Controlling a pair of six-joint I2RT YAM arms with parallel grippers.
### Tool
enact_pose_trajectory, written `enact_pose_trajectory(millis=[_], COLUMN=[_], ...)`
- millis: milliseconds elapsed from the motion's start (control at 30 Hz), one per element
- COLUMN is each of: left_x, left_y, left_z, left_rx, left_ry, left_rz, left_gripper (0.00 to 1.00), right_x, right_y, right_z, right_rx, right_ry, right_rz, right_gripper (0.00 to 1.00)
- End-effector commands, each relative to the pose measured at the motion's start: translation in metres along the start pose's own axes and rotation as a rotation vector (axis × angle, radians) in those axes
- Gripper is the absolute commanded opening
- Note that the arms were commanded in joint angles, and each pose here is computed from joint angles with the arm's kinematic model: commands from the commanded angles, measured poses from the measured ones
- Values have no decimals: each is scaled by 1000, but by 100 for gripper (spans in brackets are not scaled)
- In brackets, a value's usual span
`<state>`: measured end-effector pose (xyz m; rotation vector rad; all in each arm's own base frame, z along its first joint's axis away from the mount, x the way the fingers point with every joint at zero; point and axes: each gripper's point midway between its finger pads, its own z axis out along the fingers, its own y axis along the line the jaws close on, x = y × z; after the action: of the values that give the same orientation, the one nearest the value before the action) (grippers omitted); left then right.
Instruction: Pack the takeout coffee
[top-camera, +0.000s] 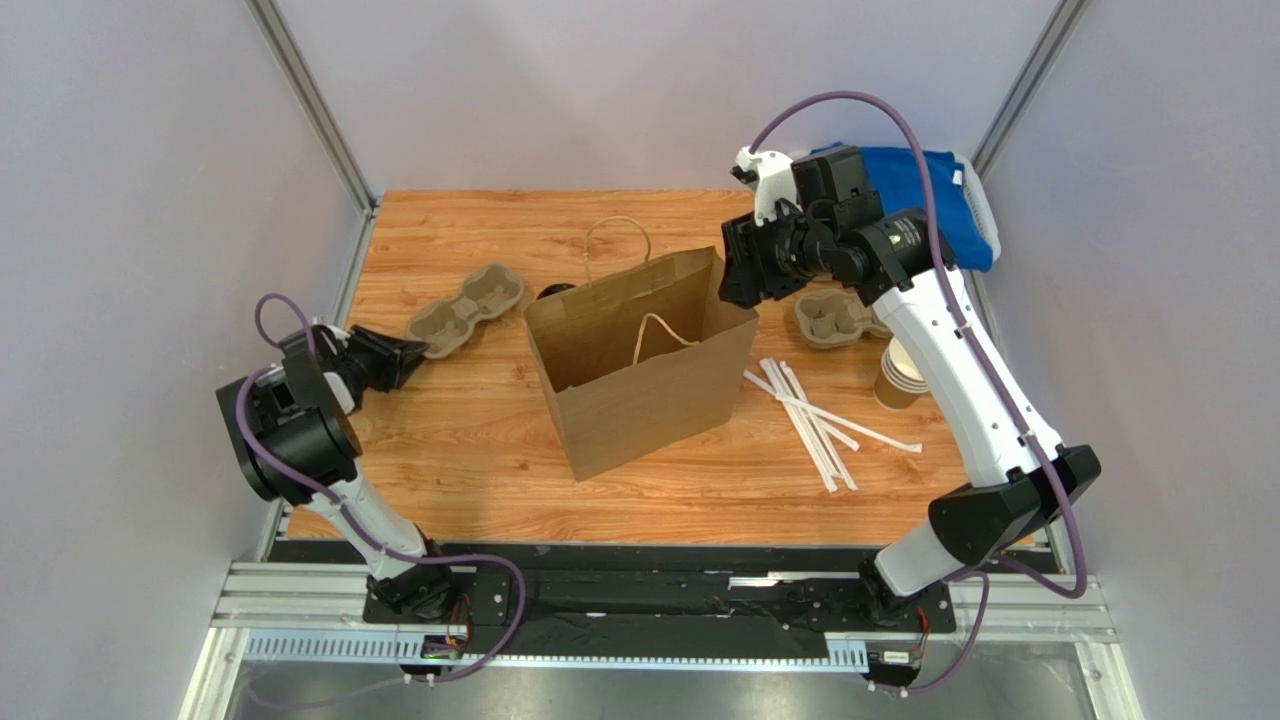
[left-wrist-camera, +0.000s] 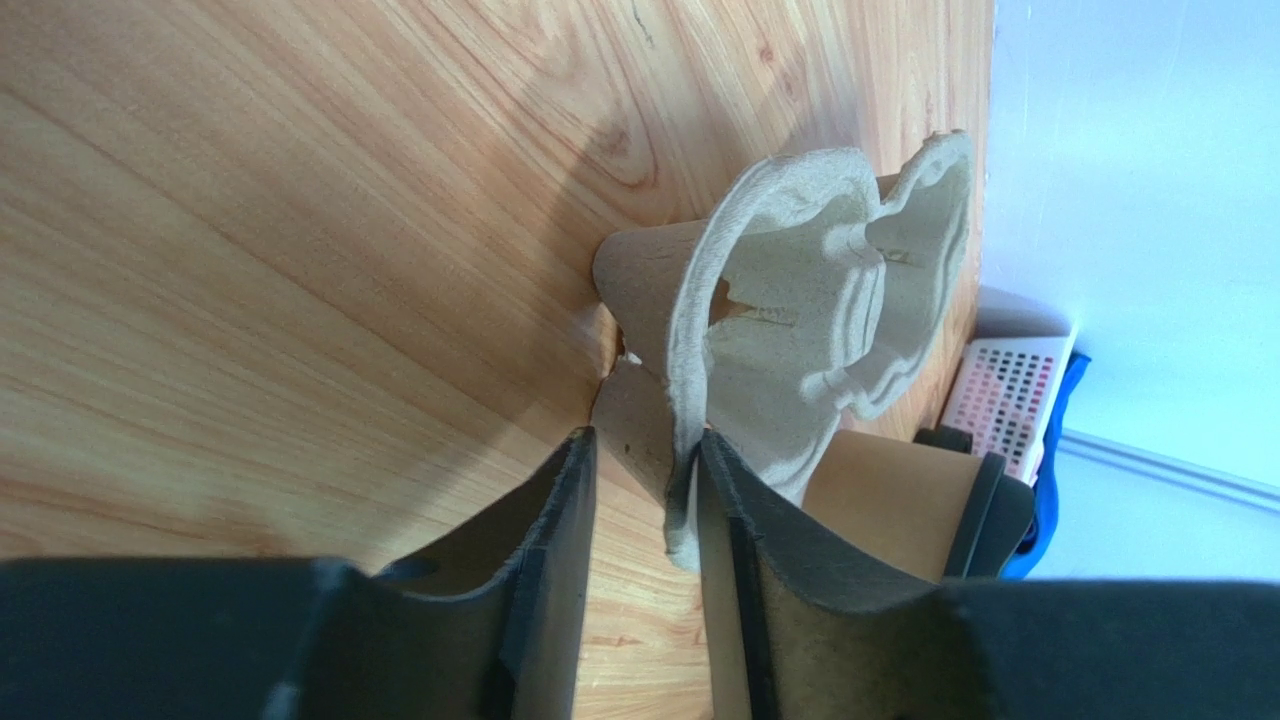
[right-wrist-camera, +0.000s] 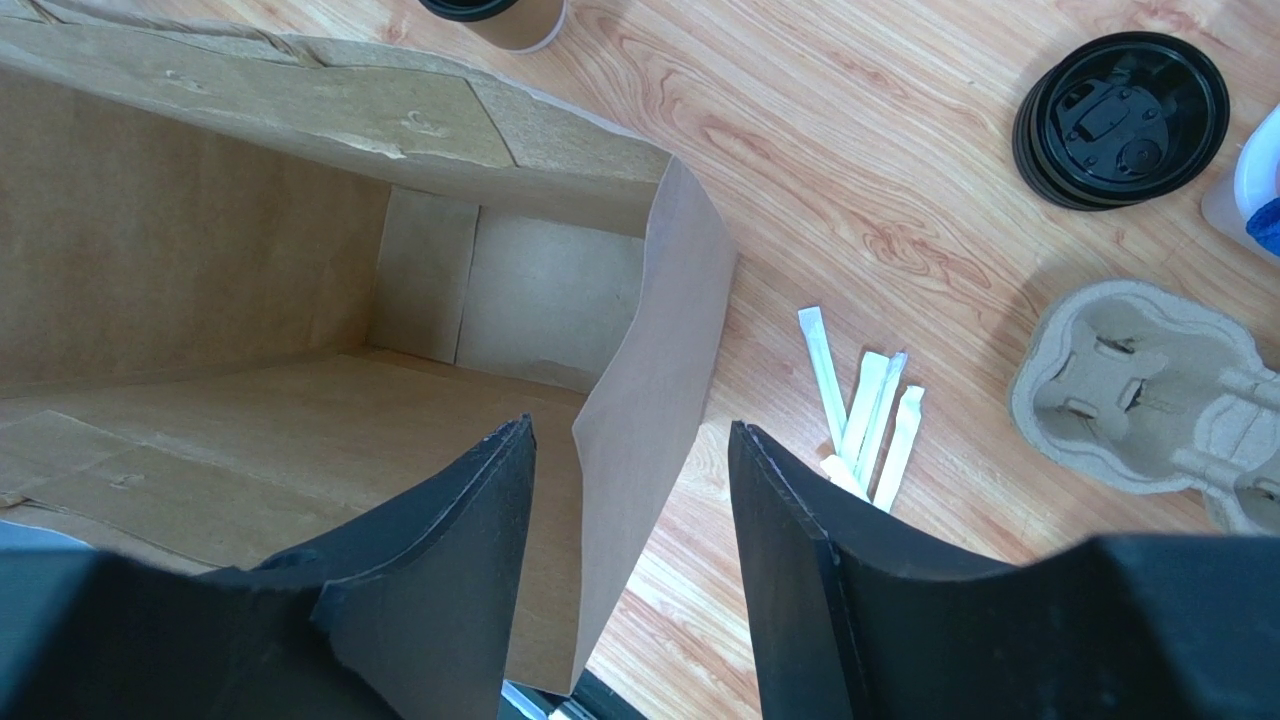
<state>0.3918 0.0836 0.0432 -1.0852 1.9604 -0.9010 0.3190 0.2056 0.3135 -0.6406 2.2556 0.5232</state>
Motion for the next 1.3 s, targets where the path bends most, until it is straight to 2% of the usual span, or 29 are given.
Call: enact_pose_trajectory(millis=[0, 100, 133, 233, 300, 333, 400, 433, 467, 533, 667, 800, 867, 900, 933, 1000, 1267], left_x=[-12, -19, -18, -23, -33, -24, -37, -25, -34, -31, -29, -21, -24, -26, -24, -32, -19], left_y=[-18, -18, -16, -19, -27, -20, -30, -21, -34, -35, -36, -19, -15, -17, -17, -28, -29], left_z=[-3, -1, -2, -5, -5, -6, -7, -8, -8, -13, -14, -9, -6, -5, -6, -8, -11], left_rx=[22, -11, -30, -52, -49, -76, -75, -85, -56, -43, -21, -49, -57, -53, -55, -46, -13], left_ry=[-46, -32, -15, 14, 27, 89, 110, 193, 204, 274, 345, 477, 489, 477, 472, 412, 258], left_rz=[61, 106, 113, 179, 278, 265, 337, 371, 424, 480, 552, 552, 559, 562, 558, 555, 360], left_gripper=[34, 23, 15, 0, 0, 0, 0, 0, 0, 0, 0, 0, 6, 20, 30, 41, 46], right_x=[-13, -13, -13, -12, -12, -11, -10, -9, -8, -8, -7, -7, -6, -7, -6, -7, -8], right_y=[0, 1, 1, 0, 1, 1, 1, 1, 1, 1, 3, 3, 4, 4, 4, 5, 5], right_z=[-5, -3, -2, -3, -3, -3, -5, -5, -6, -7, -8, -8, -8, -9, -9, -11, -16], right_rx=[8, 3, 3, 4, 1, 0, 2, 2, 1, -1, -7, -11, -14, -14, -13, -14, -8], right_ry=[-41, -36, -35, -33, -33, -33, -35, -33, -32, -33, -33, -32, -32, -33, -33, -36, -49], right_rz=[1, -8, -11, -16, -18, -21, -17, -17, -17, -19, -17, -22, -20, -20, -20, -21, -27], right_gripper=[54, 53, 53, 52, 52, 52, 51, 51, 51, 51, 50, 50, 51, 50, 50, 51, 54])
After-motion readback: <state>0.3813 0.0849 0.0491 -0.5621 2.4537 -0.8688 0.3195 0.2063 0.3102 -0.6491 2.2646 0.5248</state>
